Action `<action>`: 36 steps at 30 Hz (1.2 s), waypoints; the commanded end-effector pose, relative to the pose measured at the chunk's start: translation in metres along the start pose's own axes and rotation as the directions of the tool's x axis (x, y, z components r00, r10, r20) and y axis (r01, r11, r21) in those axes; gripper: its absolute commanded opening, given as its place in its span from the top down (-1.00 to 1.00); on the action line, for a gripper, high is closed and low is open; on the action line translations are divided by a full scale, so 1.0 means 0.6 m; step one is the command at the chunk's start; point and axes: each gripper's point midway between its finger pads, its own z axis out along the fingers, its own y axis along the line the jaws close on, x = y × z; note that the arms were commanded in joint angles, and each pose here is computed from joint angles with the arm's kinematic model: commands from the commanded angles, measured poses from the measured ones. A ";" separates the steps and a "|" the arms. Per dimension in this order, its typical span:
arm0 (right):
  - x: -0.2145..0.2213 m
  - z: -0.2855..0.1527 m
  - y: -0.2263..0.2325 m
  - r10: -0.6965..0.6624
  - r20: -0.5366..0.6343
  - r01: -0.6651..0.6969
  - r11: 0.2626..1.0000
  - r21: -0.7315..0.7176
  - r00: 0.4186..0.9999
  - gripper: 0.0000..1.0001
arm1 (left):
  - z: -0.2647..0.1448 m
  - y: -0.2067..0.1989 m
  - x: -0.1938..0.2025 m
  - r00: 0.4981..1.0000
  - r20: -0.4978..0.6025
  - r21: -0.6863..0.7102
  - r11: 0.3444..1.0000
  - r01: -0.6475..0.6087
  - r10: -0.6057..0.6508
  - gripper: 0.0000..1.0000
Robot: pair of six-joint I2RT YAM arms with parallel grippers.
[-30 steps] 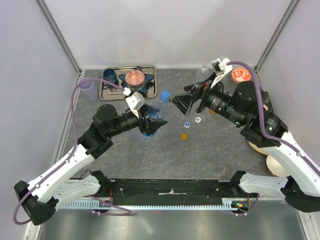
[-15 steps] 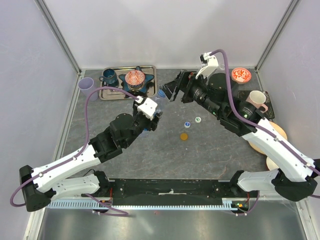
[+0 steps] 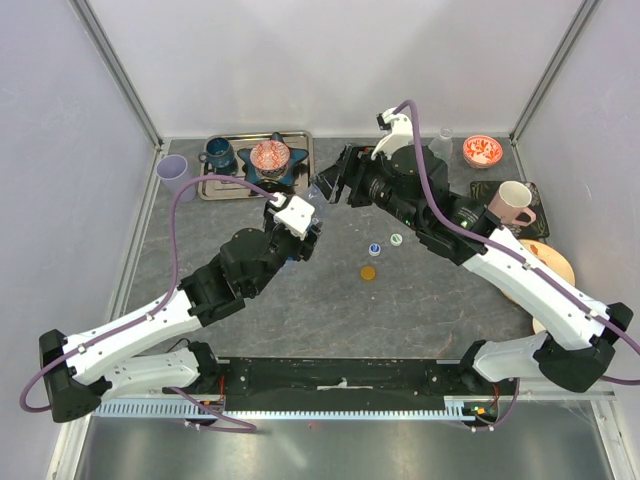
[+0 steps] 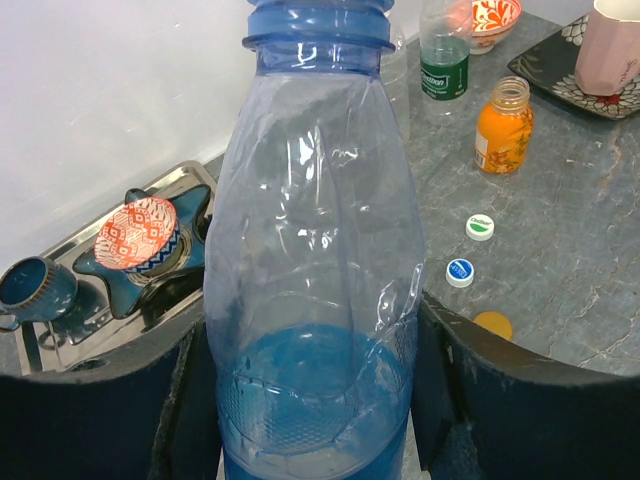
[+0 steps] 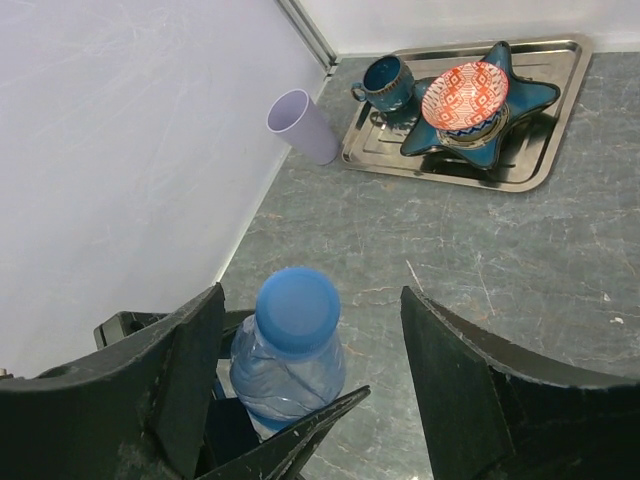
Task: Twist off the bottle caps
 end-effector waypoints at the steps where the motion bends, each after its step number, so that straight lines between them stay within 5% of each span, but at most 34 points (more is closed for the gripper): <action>1: -0.015 0.004 0.015 0.015 0.039 -0.014 0.999 -0.029 0.999 -0.51 | -0.005 0.013 -0.026 0.998 0.059 -0.032 0.999 -0.003 0.005 0.35; 13: 0.016 0.023 0.013 0.027 -0.009 -0.028 0.999 -0.045 1.000 -0.12 | -0.008 0.009 -0.025 0.998 0.063 -0.019 1.000 0.004 -0.003 0.36; 22: 0.011 0.008 0.004 0.006 0.023 -0.005 0.999 -0.039 1.000 0.53 | -0.014 0.007 -0.030 0.997 0.080 0.003 1.000 0.014 -0.014 0.36; 24: 0.007 0.000 -0.001 -0.011 0.034 0.012 0.999 -0.036 0.999 0.80 | -0.018 -0.002 -0.033 0.995 0.093 0.039 0.999 0.022 -0.026 0.37; 28: 0.001 -0.019 0.013 -0.079 0.046 0.083 0.992 -0.099 0.996 1.00 | -0.037 -0.047 -0.049 0.989 0.127 0.213 0.976 0.047 -0.075 0.39; 31: 0.003 -0.037 0.031 -0.150 0.041 0.155 0.972 -0.178 0.988 1.00 | -0.061 -0.092 -0.068 0.982 0.137 0.396 0.916 0.064 -0.127 0.43; 36: -0.004 -0.088 0.047 -0.263 0.089 0.277 0.921 -0.273 0.961 1.00 | -0.130 -0.165 -0.109 0.966 0.092 0.732 0.674 0.099 -0.242 0.47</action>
